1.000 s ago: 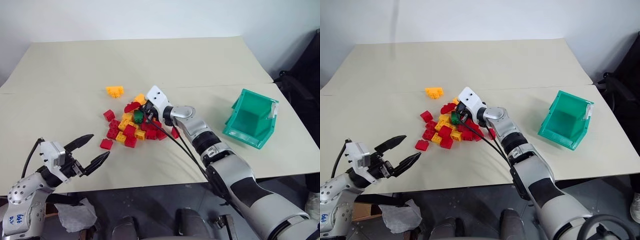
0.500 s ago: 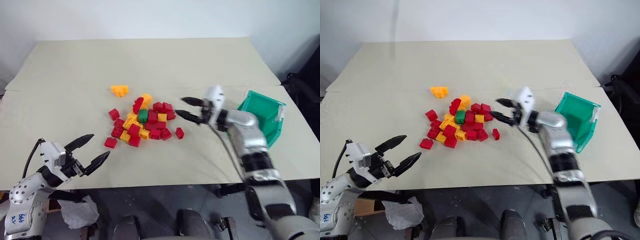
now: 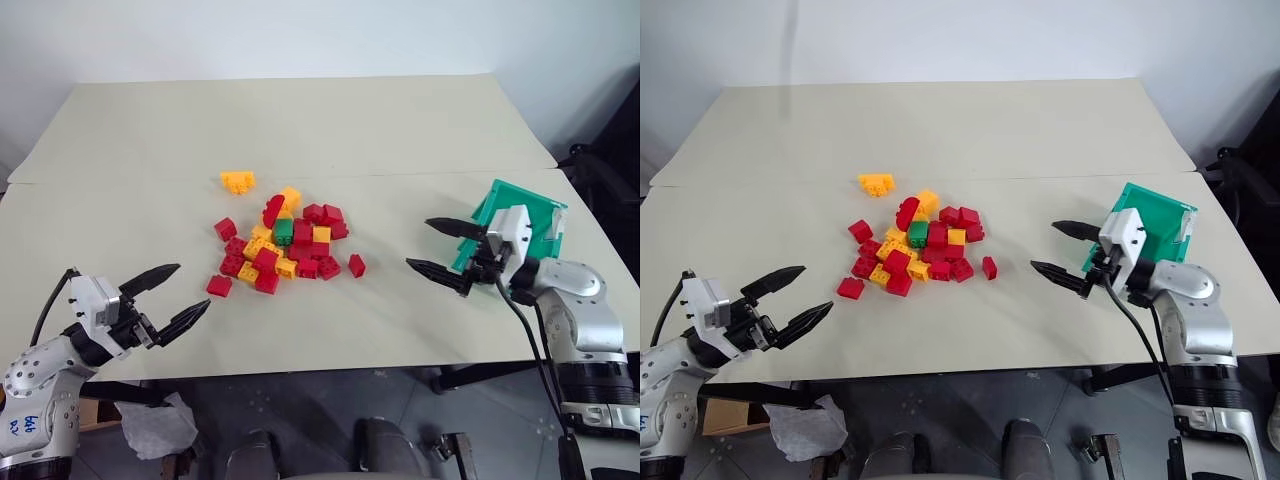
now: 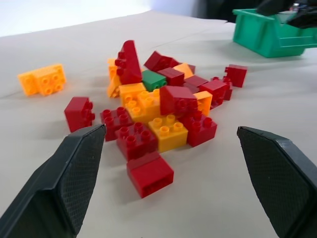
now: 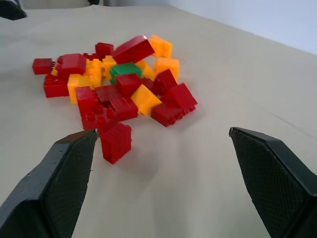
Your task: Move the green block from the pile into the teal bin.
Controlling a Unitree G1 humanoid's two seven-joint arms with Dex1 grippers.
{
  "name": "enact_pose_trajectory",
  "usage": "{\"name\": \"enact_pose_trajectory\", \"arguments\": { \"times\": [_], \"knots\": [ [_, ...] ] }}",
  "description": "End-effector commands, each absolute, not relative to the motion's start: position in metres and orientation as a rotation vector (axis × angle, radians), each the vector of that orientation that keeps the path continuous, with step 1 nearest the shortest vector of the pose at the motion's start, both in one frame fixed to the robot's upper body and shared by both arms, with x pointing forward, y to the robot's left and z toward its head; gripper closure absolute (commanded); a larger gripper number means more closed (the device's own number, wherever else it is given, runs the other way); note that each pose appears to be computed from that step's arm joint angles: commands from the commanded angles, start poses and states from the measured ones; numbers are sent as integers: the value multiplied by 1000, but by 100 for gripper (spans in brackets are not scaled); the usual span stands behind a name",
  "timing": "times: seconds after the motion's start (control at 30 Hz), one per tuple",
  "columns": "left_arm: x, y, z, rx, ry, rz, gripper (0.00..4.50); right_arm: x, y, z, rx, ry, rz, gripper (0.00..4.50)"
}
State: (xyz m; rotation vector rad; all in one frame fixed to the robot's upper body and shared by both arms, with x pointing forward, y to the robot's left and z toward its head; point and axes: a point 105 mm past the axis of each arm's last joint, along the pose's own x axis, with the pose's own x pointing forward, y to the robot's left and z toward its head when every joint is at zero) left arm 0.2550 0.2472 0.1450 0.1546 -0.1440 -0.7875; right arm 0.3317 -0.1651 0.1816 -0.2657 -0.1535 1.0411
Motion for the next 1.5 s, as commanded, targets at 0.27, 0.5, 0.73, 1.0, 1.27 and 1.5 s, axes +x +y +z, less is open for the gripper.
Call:
{"name": "enact_pose_trajectory", "arguments": {
  "times": [0.27, 0.5, 0.73, 1.0, 1.27, 1.5],
  "knots": [
    [255, 232, 155, 155, -165, -856, 0, 371, -51, 178, -390, -2, 1233, 5],
    [254, 234, 161, 152, -190, -802, 0, 414, 9, 177, -496, 99, 1177, 5],
    [249, 233, 160, 143, -196, -769, 0, 418, 27, 172, -536, 142, 1184, 5],
    [249, 232, 160, 138, -202, -755, 0, 406, 49, 173, -519, 145, 1270, 67],
    [253, 232, 161, 139, -209, -754, 0, 406, 55, 178, -509, 115, 1268, 199],
    [254, 230, 160, 136, -209, -757, 0, 411, 55, 179, -547, 61, 1206, 199]
  ]
}}
